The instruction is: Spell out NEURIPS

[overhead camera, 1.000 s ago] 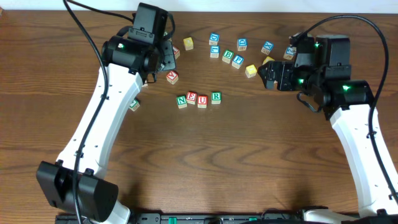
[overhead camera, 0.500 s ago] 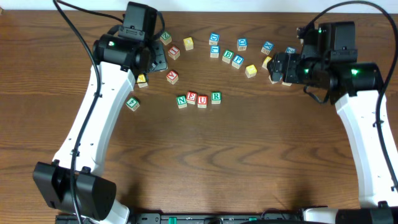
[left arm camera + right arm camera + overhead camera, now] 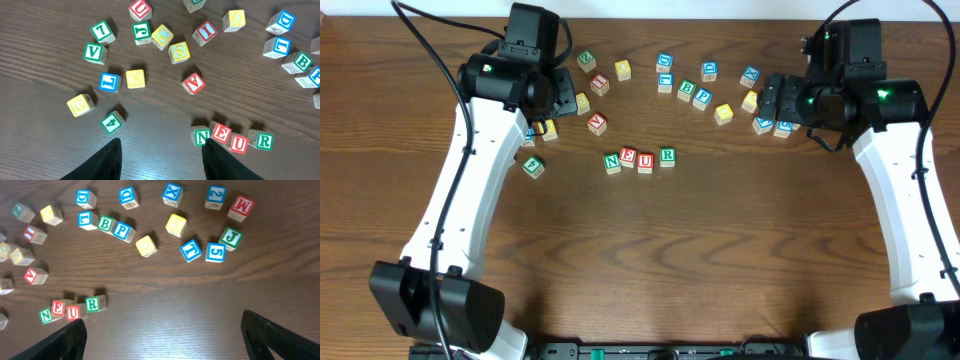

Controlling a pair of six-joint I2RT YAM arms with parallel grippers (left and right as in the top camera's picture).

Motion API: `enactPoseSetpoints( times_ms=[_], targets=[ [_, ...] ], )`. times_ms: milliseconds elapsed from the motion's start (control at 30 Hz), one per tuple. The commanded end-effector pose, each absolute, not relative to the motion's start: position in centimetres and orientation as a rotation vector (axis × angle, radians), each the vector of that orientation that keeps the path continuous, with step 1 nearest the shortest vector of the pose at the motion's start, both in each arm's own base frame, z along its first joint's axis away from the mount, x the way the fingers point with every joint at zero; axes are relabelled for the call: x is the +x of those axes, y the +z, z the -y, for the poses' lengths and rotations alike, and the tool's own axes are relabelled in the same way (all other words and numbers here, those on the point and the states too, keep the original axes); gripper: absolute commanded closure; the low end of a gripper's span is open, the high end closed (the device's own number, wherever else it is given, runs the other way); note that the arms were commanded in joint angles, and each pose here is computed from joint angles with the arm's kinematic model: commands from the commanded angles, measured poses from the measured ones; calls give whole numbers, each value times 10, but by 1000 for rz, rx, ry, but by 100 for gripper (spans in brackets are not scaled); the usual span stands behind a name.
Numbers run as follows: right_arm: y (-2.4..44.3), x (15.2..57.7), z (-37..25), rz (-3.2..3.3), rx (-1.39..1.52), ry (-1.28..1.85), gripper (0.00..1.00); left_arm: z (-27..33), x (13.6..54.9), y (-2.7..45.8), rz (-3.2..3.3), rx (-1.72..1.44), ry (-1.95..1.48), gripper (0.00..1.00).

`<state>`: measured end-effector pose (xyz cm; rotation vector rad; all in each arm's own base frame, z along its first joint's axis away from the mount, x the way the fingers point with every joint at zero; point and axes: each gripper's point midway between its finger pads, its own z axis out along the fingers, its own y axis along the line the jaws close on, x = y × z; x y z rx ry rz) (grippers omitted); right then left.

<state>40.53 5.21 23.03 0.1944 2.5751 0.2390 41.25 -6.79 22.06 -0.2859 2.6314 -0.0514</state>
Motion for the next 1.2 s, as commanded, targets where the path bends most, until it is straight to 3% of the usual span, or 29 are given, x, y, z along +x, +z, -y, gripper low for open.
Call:
enactPoseSetpoints(
  times_ms=[0,533,1167],
  targets=[
    [239,409,-47,-2545,256,204,6,64,414,240,-2581,-267,-45,49],
    [231,420,-14,-2523,345,55,6,65,416,238,-2583,-268,-45,49],
    [208,432,-37,-2573,292,129,5,65,416,237,-2584,-268,-45,48]
  ],
)
